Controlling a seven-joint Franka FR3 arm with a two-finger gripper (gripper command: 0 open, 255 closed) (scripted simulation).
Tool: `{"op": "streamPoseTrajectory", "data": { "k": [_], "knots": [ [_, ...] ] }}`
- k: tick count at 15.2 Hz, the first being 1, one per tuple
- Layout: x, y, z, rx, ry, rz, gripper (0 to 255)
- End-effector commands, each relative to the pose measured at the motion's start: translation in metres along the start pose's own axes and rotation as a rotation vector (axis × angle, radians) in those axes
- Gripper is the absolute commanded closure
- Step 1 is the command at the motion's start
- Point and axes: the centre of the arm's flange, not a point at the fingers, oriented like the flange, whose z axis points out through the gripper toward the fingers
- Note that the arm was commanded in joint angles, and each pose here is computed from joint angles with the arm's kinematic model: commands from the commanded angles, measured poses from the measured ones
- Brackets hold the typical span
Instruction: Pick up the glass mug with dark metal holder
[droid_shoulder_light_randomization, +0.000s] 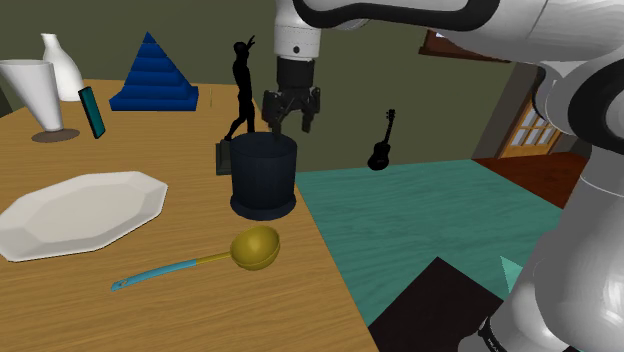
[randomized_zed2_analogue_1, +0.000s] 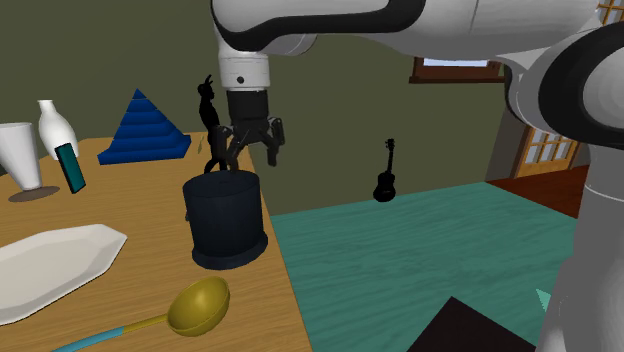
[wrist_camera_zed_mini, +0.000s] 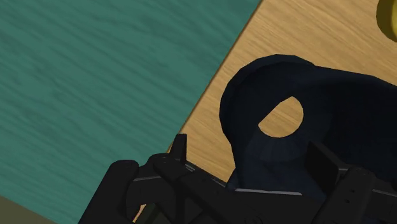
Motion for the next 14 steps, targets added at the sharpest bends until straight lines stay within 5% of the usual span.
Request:
{"op": "streamPoseTrajectory", "data": {
  "k": [1,8,9,14],
  "knots": [
    [0.004,-0.004,0.007,0.001,0.001,-0.002,0],
    [0.004,-0.004,0.036,0.001,0.001,-0.002,0],
    [0.004,-0.004,0.036,0.001,0.001,-0.002,255],
    [0.004,-0.004,0.036,0.001,0.001,-0.002,255]
  ]
}}
